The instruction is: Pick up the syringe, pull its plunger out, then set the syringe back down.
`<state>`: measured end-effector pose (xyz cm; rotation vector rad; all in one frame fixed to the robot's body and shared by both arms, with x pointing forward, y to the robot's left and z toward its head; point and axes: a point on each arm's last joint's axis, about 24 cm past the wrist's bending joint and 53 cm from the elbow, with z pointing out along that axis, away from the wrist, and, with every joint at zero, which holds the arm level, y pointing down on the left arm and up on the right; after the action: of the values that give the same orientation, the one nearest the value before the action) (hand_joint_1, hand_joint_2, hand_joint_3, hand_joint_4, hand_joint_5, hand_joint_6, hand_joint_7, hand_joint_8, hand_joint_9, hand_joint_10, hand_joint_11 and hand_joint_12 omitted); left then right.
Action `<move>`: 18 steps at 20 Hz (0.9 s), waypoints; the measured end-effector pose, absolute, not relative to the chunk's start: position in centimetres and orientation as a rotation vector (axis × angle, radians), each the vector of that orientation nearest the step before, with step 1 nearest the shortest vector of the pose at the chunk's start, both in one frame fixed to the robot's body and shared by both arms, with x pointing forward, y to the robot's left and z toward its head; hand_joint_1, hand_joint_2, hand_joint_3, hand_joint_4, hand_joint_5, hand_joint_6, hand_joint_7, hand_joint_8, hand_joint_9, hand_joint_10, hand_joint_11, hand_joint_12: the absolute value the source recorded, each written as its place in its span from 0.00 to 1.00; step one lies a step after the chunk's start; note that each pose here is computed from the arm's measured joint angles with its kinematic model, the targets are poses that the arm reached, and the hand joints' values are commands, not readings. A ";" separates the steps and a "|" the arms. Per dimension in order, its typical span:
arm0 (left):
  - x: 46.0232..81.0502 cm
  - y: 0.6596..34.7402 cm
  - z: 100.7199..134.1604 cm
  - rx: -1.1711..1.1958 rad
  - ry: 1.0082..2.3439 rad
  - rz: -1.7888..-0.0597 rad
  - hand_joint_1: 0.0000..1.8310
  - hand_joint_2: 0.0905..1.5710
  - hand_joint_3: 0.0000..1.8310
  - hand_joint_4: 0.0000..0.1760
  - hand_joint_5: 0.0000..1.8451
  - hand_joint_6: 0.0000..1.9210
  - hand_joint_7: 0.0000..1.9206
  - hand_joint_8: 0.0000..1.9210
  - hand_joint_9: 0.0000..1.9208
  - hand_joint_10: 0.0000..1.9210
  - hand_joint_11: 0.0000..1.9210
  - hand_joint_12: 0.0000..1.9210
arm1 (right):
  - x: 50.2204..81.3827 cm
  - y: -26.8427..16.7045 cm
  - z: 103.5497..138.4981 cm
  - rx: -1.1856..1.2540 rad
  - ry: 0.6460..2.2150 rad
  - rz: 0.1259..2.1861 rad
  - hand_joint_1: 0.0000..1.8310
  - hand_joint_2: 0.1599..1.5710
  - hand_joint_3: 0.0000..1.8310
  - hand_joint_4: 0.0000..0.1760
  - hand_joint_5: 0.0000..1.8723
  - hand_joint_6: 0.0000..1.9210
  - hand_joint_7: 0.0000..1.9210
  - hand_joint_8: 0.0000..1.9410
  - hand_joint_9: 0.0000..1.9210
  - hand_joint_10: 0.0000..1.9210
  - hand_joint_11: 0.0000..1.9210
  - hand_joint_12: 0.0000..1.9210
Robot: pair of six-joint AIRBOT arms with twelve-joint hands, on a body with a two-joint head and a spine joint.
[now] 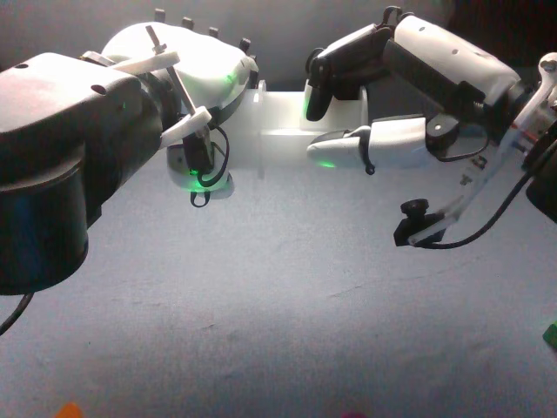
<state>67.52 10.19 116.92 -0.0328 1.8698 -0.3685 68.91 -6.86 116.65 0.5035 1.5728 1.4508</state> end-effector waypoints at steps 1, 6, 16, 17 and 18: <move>67.5 10.2 116.9 -0.034 1.869 -0.369 0.73 0.78 0.00 0.00 0.37 0.72 0.38 0.71 0.34 0.83 0.23 0.80 | 69.0 -7.0 116.7 0.500 1.578 1.445 0.76 0.65 0.00 0.00 0.48 0.49 0.55 0.40 0.58 0.54 0.54 0.54; 67.7 10.3 117.3 -0.033 1.858 -0.366 0.73 0.78 0.00 0.00 0.37 0.72 0.38 0.71 0.34 0.82 0.23 0.80 | 69.3 -8.1 117.4 0.492 1.574 1.428 0.76 0.65 0.00 0.00 0.48 0.49 0.55 0.40 0.58 0.54 0.54 0.54; 67.7 10.2 117.4 -0.031 1.852 -0.368 0.73 0.78 0.00 0.00 0.37 0.70 0.39 0.70 0.35 0.82 0.24 0.78 | 69.6 -10.2 118.0 0.501 1.576 1.405 0.76 0.66 0.00 0.00 0.47 0.50 0.54 0.42 0.57 0.56 0.53 0.56; 67.7 10.2 117.4 -0.031 1.852 -0.367 0.73 0.78 0.00 0.00 0.38 0.70 0.39 0.70 0.35 0.82 0.24 0.78 | 69.7 -10.3 118.1 0.501 1.575 1.403 0.76 0.66 0.00 0.00 0.47 0.51 0.54 0.42 0.57 0.56 0.53 0.57; 67.8 10.2 117.5 -0.034 1.851 -0.369 0.73 0.77 0.00 0.00 0.39 0.69 0.39 0.70 0.35 0.81 0.24 0.78 | 69.7 -10.5 118.1 0.503 1.575 1.400 0.76 0.66 0.00 0.00 0.47 0.50 0.54 0.41 0.57 0.56 0.53 0.57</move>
<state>67.76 10.24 117.46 -0.0345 1.8515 -0.3693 69.72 -10.53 118.13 0.5026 1.5748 1.3999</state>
